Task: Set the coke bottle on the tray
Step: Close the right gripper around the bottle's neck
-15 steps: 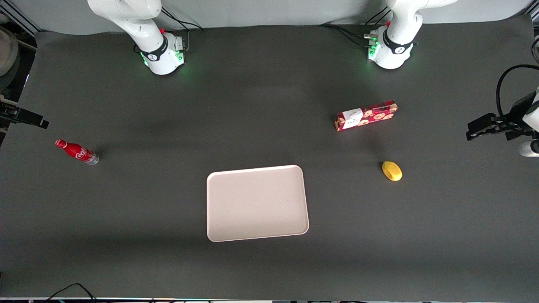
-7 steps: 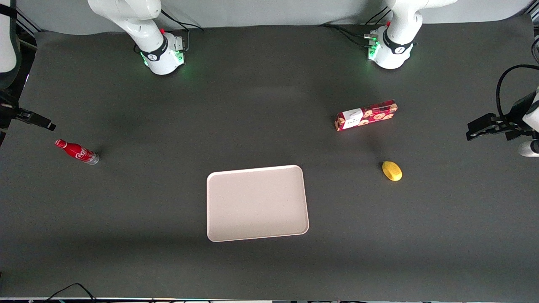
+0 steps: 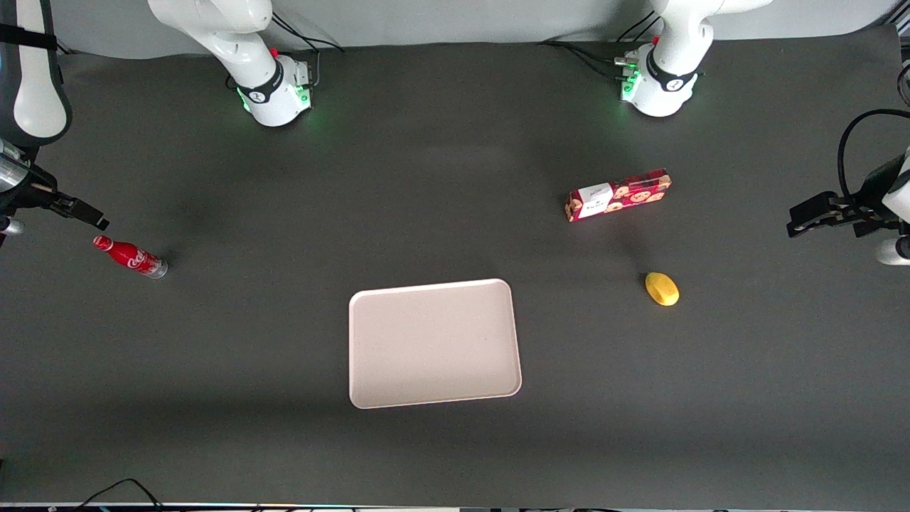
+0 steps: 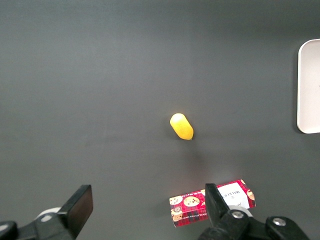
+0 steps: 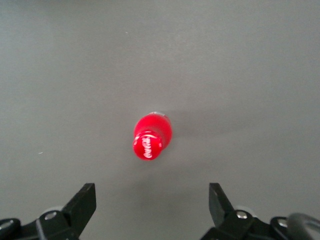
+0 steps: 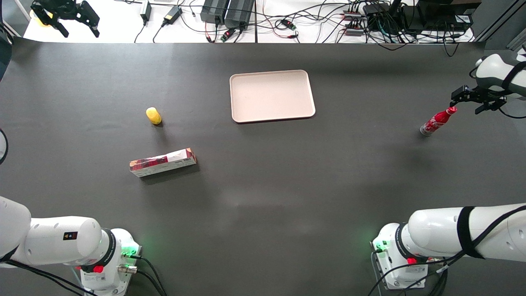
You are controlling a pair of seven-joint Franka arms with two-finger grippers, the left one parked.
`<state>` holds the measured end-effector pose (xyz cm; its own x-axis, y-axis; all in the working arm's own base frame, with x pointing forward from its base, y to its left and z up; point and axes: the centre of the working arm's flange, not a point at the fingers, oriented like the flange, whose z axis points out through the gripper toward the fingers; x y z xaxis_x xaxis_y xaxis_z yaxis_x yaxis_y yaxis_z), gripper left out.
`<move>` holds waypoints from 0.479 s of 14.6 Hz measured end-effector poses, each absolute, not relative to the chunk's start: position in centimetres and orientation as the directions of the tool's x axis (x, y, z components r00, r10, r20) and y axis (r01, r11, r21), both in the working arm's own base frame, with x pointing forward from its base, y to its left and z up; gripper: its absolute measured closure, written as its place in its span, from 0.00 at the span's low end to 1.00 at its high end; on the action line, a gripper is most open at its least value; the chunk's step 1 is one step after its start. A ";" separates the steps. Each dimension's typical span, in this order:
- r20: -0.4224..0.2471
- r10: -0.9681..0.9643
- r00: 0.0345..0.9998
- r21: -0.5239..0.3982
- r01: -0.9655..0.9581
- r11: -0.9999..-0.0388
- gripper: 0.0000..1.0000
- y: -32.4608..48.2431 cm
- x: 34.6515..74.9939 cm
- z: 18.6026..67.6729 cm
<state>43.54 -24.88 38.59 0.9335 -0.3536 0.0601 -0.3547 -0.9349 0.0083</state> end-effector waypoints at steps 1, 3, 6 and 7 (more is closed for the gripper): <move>0.063 -0.356 0.932 0.013 -0.357 -0.934 0.00 -25.2 43.5 38.1; 0.062 -0.355 0.933 0.026 -0.357 -0.934 0.00 -25.5 43.9 36.6; 0.050 -0.347 0.936 0.045 -0.350 -0.936 0.00 -25.3 44.6 34.0; 0.043 -0.350 0.936 0.046 -0.352 -0.935 0.00 -25.3 44.7 33.4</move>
